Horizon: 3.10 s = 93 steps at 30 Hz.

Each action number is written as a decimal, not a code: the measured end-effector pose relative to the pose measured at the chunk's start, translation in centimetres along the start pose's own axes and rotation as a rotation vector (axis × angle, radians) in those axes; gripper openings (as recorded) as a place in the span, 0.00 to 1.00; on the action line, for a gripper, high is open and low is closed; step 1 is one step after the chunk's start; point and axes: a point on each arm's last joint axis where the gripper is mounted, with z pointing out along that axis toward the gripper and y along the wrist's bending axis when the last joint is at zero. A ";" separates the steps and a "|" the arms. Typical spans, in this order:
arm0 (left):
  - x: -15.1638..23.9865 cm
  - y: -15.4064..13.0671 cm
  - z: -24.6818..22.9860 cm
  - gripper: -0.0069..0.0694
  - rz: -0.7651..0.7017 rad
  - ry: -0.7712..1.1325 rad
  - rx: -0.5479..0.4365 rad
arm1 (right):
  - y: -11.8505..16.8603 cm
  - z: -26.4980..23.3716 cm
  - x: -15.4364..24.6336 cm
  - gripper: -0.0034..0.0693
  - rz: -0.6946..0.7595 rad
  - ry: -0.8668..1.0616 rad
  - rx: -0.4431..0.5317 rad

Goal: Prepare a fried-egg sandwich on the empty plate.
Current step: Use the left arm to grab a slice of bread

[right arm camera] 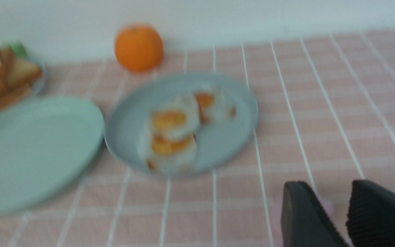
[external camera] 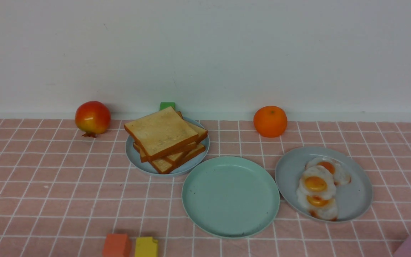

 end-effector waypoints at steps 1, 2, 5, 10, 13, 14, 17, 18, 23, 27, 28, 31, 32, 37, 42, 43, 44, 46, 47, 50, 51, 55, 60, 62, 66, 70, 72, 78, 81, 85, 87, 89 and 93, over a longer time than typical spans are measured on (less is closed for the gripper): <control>0.0 0.0 0.0 0.40 0.000 -0.004 0.001 | 0.0 0.0 -0.1 0.38 0.000 -0.016 -0.002; -0.1 0.0 0.0 0.40 0.000 -0.011 0.002 | 0.1 0.0 -0.7 0.38 0.007 -0.073 -0.010; -0.5 -0.1 0.0 0.40 -0.007 -0.056 0.010 | 0.2 -0.1 -1.4 0.38 0.061 -0.149 -0.025; -1.8 -0.2 -0.2 0.40 -0.228 -0.199 0.048 | 0.3 -0.3 -2.4 0.38 0.155 -0.261 -0.055; -2.5 -0.2 -0.4 0.40 -0.339 -0.274 0.070 | 0.4 -0.5 -2.8 0.38 0.179 -0.312 -0.069; -2.7 -0.2 -0.4 0.40 -0.356 -0.291 0.075 | 0.4 -0.5 -2.9 0.38 0.183 -0.320 -0.072; -2.9 -0.2 -0.5 0.40 -0.381 -0.311 0.081 | 0.4 -0.5 -3.0 0.38 0.192 -0.333 -0.076; -2.9 -0.2 -0.5 0.40 -0.393 -0.311 0.082 | 0.4 -0.5 -3.0 0.38 0.201 -0.334 -0.078; -3.4 -0.2 -0.6 0.40 -0.439 -0.319 0.094 | 0.4 -0.7 -3.6 0.38 0.306 -0.340 -0.096; -7.0 -0.7 -0.8 0.40 -0.463 -0.370 0.114 | 0.6 -1.7 -7.0 0.38 0.364 -0.374 -0.113; -8.8 -0.9 -0.8 0.40 -0.474 -0.380 0.120 | 0.7 -2.0 -8.6 0.38 0.366 -0.373 -0.112; -12.2 -1.4 -0.1 0.40 -0.491 -0.358 0.119 | 0.8 -2.4 -11.1 0.38 0.368 -0.349 -0.103; -14.8 -1.8 1.0 0.40 -0.497 -0.315 0.111 | 1.0 -2.7 -14.0 0.38 0.369 -0.322 -0.093; -18.5 -2.6 6.3 0.40 -0.497 -0.089 0.052 | 1.1 -1.4 -17.2 0.38 0.362 -0.139 -0.035; -17.3 -2.5 13.5 0.40 -0.497 0.142 -0.029 | 0.7 1.9 -16.3 0.38 0.252 0.093 0.066; -17.0 -2.5 14.1 0.40 -0.497 0.160 -0.036 | 0.7 2.0 -16.3 0.38 0.249 0.097 0.068; -16.1 -2.4 15.6 0.40 -0.497 0.205 -0.055 | 0.7 2.7 -16.0 0.38 0.241 0.139 0.079; -14.2 -2.1 17.7 0.40 -0.504 0.287 -0.088 | 0.7 3.5 -15.5 0.38 0.247 0.192 0.088; -13.4 -2.0 18.5 0.40 -0.511 0.321 -0.102 | 0.7 3.9 -15.2 0.38 0.250 0.225 0.090; -10.7 -1.9 21.4 0.40 -0.534 0.496 -0.157 | 0.9 4.9 -14.0 0.38 0.261 0.370 0.091; -10.0 -1.9 21.8 0.40 -0.537 0.549 -0.171 | 1.0 5.2 -13.6 0.38 0.256 0.417 0.086; -9.4 -2.2 25.4 0.40 -0.548 0.729 -0.199 | 1.7 6.1 -12.1 0.38 0.258 0.588 0.026; -8.7 -2.7 30.0 0.40 -0.504 0.891 -0.178 | 3.0 6.9 -11.4 0.38 0.267 0.680 -0.105; -8.9 -2.8 32.3 0.40 -0.478 0.927 -0.149 | 3.5 7.2 -11.4 0.38 0.264 0.687 -0.176; -8.4 -1.6 36.8 0.41 -0.500 1.010 -0.094 | 4.4 7.6 -11.5 0.38 0.229 0.671 -0.297; -7.6 0.0 39.2 0.43 -0.522 1.046 -0.041 | 4.8 7.7 -11.8 0.38 0.241 0.642 -0.338; -7.1 0.9 40.5 0.45 -0.529 1.056 0.015 | 4.9 7.7 -11.9 0.38 0.256 0.632 -0.350; -4.5 1.9 42.4 0.54 -0.575 1.101 0.117 | 5.1 7.7 -12.1 0.38 0.283 0.624 -0.365; -2.9 2.2 42.9 0.61 -0.582 1.126 0.117 | 5.2 7.7 -12.2 0.38 0.305 0.620 -0.373; -1.7 2.4 43.3 0.65 -0.591 1.133 0.122 | 5.3 7.8 -12.3 0.38 0.331 0.609 -0.381; -1.2 2.3 43.5 0.66 -0.619 1.130 0.141 | 5.4 7.8 -12.5 0.38 0.352 0.596 -0.386; -1.0 2.2 43.7 0.66 -0.650 1.115 0.153 | 5.4 7.8 -12.6 0.38 0.364 0.588 -0.387; -1.2 2.1 44.0 0.66 -0.676 1.091 0.164 | 5.5 7.9 -12.7 0.38 0.390 0.582 -0.395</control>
